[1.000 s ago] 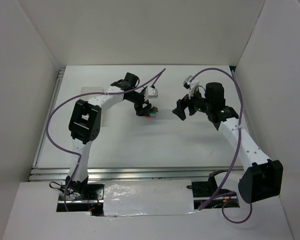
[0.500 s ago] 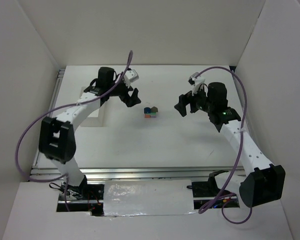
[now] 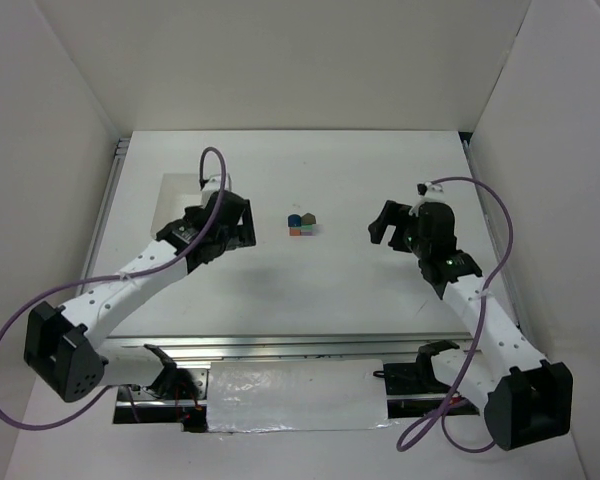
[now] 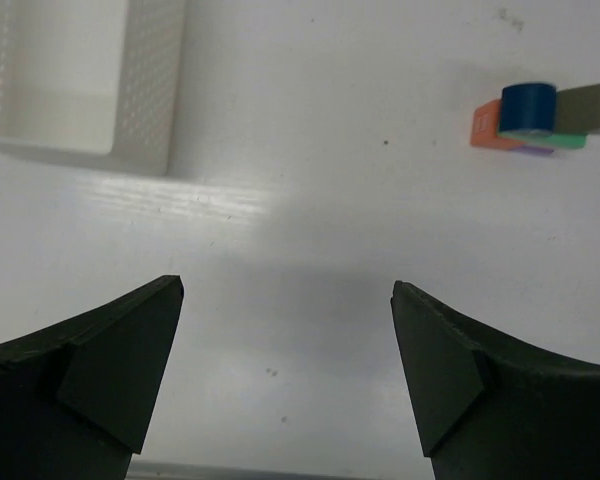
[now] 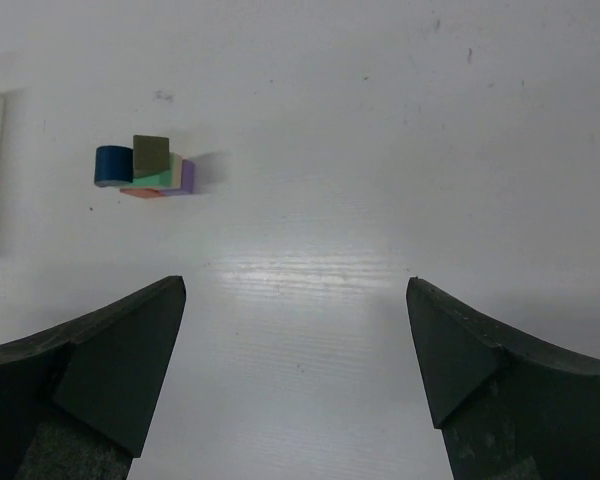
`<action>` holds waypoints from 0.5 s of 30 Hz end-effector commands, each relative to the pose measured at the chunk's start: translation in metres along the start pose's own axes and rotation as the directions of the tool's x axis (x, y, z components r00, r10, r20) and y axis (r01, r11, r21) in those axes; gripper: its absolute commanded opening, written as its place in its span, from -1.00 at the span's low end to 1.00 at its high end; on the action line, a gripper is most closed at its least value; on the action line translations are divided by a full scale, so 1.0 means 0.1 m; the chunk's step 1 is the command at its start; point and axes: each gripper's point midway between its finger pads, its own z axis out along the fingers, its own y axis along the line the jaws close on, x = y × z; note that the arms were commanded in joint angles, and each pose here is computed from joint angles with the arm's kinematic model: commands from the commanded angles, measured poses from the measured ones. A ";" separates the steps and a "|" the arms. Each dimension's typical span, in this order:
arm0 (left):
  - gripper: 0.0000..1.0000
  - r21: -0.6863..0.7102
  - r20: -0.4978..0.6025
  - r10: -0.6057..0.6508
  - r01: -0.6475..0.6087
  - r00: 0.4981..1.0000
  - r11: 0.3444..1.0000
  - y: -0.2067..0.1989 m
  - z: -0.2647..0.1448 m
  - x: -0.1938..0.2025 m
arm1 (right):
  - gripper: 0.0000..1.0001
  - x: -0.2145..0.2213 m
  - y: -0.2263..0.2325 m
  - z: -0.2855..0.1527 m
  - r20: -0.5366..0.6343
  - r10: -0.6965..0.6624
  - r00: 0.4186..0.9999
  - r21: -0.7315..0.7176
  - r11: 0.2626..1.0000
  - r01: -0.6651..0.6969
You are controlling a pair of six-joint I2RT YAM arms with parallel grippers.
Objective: Build the wood block tower
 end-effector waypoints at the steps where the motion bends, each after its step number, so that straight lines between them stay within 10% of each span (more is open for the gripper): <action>1: 0.98 -0.127 0.102 -0.145 0.157 0.984 0.979 0.37 -0.36 -0.01 | 0.99 -0.07 -0.11 -0.13 0.097 0.090 0.991 0.068 0.993 -0.097; 15: 0.99 0.172 0.148 -0.216 0.190 0.965 0.967 0.26 -0.68 0.18 | 0.99 -0.10 -0.16 -0.41 0.174 0.071 0.982 0.066 0.994 -0.083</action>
